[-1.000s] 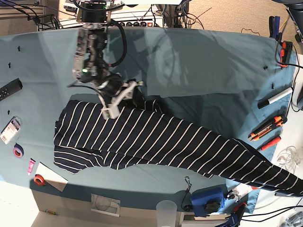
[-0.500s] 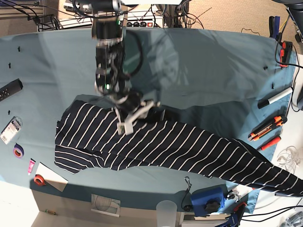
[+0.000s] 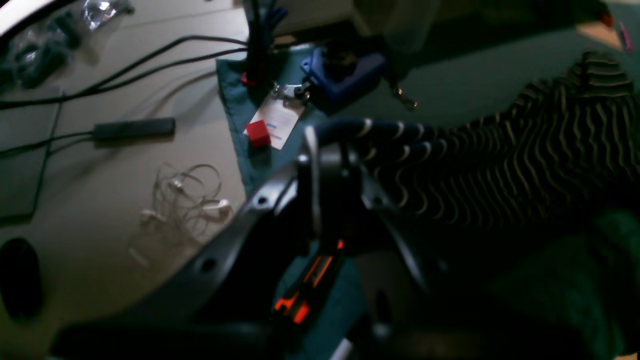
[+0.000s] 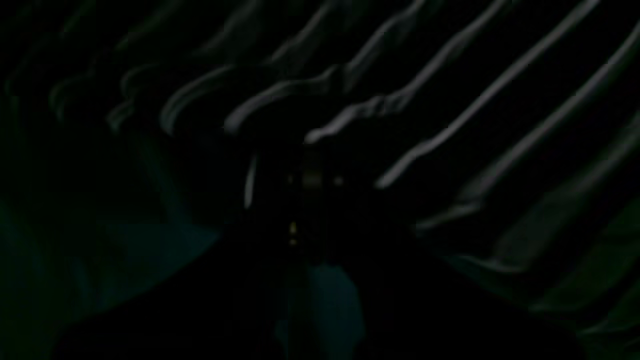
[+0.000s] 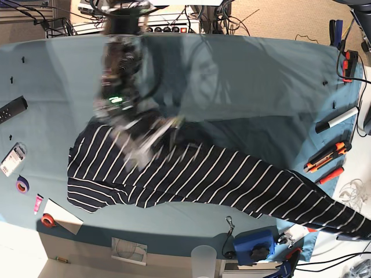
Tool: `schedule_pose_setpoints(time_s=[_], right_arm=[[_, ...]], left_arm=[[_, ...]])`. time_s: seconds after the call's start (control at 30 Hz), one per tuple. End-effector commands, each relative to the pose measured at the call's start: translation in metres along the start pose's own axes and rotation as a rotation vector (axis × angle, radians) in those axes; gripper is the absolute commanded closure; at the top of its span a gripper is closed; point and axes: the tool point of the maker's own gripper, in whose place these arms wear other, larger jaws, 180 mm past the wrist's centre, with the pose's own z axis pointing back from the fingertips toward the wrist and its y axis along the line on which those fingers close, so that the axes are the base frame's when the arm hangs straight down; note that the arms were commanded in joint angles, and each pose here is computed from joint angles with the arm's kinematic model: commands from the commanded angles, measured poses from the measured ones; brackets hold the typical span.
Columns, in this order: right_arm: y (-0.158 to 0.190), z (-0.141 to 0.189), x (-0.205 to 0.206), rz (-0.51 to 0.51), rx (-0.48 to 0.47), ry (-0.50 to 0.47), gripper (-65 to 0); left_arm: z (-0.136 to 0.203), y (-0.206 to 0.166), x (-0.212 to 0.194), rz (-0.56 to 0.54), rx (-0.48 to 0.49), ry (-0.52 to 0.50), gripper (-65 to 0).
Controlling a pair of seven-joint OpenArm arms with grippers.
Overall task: Layout the t-shirt on the table in an organized manner, then fold the t-shirt properly
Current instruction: 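Pull the collar fold with the right gripper away from the left gripper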
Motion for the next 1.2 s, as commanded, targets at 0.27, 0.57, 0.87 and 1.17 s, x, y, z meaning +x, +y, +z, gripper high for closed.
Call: schedule_pose_setpoints(time_s=[0.27, 0.57, 0.87, 1.17], right_arm=[[-0.080, 0.036, 0.042, 0.053, -0.205, -0.173, 0.0], [-0.173, 0.092, 0.046, -0.053, -0.322, -0.250, 0.0], [-0.231, 0.136, 0.056, 0.051, -0.472, -0.203, 0.0], [-0.232, 0.135, 0.038, 0.053, -0.472, -0.131, 0.0]], left_arm=[[0.003, -0.004, -0.020, 0.025, -0.032, 0.033, 0.0], [-0.007, -0.024, -0.078, 0.108, -0.131, 0.142, 0.0], [-0.008, -0.047, -0.146, 0.198, -0.216, 0.283, 0.0], [-0.006, -0.085, -0.223, 0.311, -0.319, 0.412, 0.0]])
